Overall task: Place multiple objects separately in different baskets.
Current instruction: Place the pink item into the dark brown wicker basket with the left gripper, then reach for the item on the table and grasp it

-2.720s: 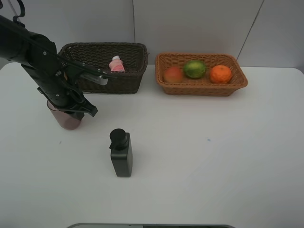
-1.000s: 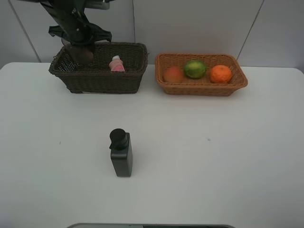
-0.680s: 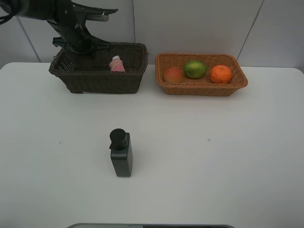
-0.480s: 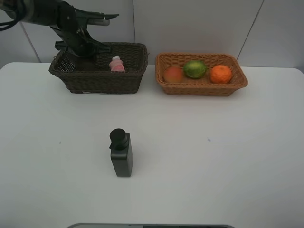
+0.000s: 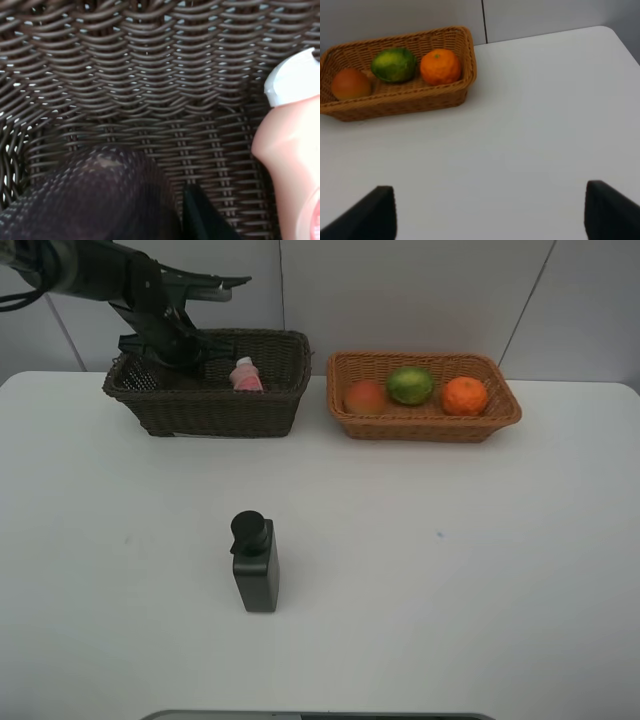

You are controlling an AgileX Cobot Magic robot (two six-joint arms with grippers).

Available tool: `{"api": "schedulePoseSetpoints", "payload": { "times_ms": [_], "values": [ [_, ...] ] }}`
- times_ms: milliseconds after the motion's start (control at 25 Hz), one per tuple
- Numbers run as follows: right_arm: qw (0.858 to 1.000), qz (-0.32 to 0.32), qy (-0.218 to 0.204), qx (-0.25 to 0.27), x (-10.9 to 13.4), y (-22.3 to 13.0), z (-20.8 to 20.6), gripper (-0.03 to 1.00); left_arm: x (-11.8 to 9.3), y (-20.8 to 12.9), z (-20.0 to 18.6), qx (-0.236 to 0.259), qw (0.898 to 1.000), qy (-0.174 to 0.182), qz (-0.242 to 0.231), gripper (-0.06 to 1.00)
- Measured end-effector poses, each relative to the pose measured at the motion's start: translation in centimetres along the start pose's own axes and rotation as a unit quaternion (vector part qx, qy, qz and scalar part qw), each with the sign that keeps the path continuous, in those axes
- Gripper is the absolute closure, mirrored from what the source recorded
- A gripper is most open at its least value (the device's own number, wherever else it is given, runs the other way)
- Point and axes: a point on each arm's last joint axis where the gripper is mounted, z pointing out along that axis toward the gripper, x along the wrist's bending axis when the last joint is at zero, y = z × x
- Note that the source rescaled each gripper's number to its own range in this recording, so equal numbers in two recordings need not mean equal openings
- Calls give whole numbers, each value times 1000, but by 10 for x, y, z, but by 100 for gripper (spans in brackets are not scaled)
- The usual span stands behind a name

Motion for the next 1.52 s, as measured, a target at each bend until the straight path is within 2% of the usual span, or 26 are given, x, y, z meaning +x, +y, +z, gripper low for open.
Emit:
{"api": "schedulePoseSetpoints", "payload": {
  "times_ms": [80,280,400,600,800,920,1040,1240,1320,1440,1520],
  "values": [
    [1000,0,0,0,0,0,0,34,0,0,0,0,1000,0,0,85],
    [1000,0,0,0,0,0,0,34,0,4,-7,-7,1000,-1,-1,34],
    [1000,0,0,0,0,0,0,34,1,8,-18,-8,1000,1,-4,19],
    [1000,0,0,0,0,0,0,34,1,16,-47,-3,1000,5,-5,16],
    [1000,0,0,0,0,0,0,34,-14,16,-83,26,1000,7,9,16],
    [1000,0,0,0,0,0,0,34,-27,17,-104,28,999,1,23,16],
    [1000,0,0,0,0,0,0,34,-50,13,-126,39,998,-8,45,16],
    [1000,0,0,0,0,0,0,34,-88,-5,-151,82,993,-24,86,15],
    [1000,0,0,0,0,0,0,34,-100,-16,-157,93,990,-31,98,11],
    [1000,0,0,0,0,0,0,34,-110,-36,-166,107,988,-38,103,-1],
    [1000,0,0,0,0,0,0,34,-116,-50,-170,114,987,-42,105,-4]
  ]
}}
